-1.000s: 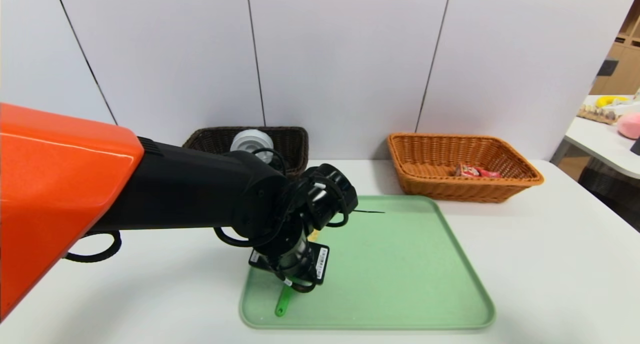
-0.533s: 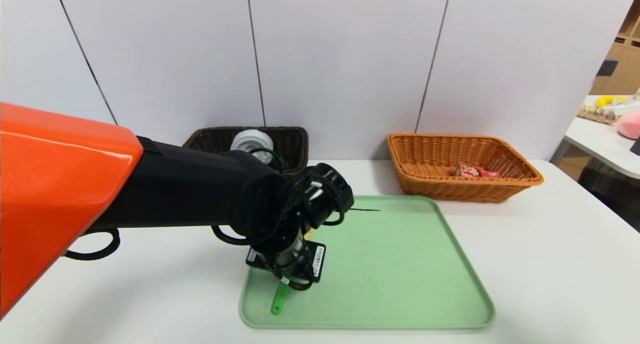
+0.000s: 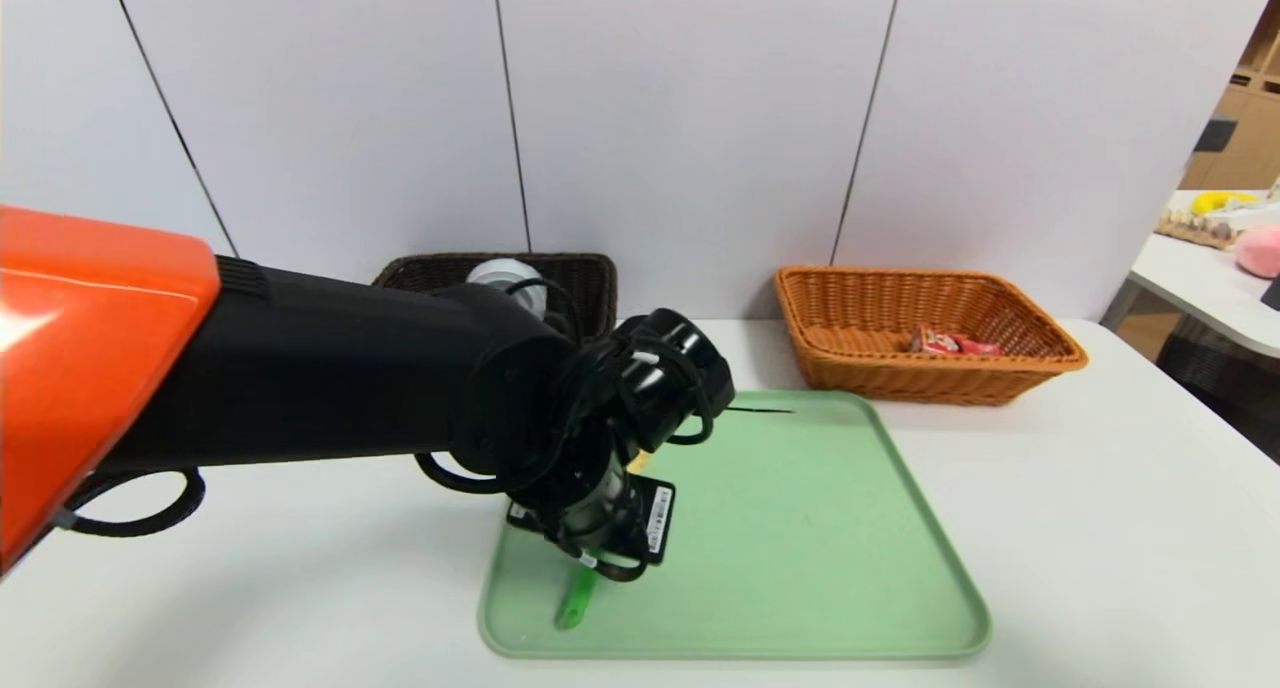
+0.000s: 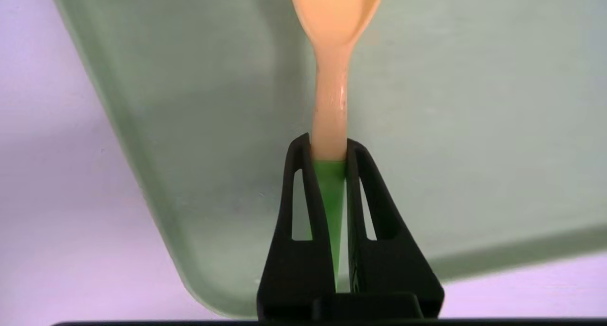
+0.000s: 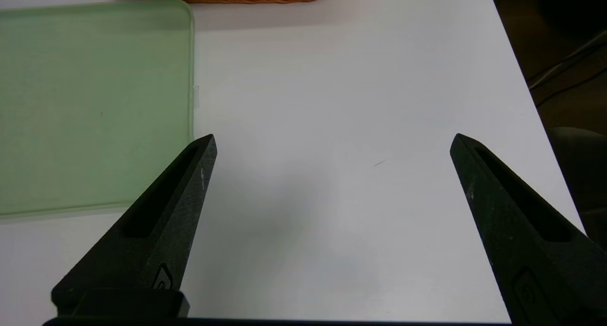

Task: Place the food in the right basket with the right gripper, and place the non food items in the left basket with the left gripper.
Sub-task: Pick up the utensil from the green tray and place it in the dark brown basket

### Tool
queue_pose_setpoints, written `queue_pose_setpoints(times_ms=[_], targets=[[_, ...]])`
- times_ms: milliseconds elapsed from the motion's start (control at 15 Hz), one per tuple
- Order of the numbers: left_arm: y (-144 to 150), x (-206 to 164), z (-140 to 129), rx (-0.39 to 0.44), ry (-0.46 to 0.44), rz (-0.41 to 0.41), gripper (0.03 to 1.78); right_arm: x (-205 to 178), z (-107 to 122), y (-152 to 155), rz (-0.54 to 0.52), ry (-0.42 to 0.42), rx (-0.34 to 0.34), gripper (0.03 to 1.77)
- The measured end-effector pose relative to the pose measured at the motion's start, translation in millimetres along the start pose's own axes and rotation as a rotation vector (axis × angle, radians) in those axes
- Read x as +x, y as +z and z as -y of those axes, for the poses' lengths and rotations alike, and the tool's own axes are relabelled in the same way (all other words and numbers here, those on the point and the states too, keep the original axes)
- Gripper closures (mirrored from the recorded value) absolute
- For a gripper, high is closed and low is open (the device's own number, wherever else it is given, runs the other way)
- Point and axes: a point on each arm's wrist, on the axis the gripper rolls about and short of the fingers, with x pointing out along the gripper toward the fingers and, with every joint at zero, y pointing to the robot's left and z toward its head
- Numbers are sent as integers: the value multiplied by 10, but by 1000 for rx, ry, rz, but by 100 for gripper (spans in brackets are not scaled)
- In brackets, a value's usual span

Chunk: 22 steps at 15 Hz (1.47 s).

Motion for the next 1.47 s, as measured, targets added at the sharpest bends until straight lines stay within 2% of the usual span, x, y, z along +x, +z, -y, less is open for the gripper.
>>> queue_pose_setpoints(times_ms=[267,533,867,1067,1200,1333,1467], targets=[[30,-281,73,12,-50,52,167,-12,2,-15,0,-1,0,10],[165,-716,5,8,-86,118,167,-15,3,-56,-7,-2,0,10],[639,-1159,-483,-52,-76,339,167,-25,5,-52,-1,-2,1,10],[1012,-1170,-873,-159,-41,536,167,-32,5,-46,3,-2,2,10],[1159,-1003,-1127,-250,-1,596,167,-43,7,-44,8,-5,1,10],[1279,-840,-1305,-379,4,659,167,-53,8,-45,12,-5,2,10],[1324,-706,-1385,-489,18,702,167,-55,8,-44,13,-5,2,10]])
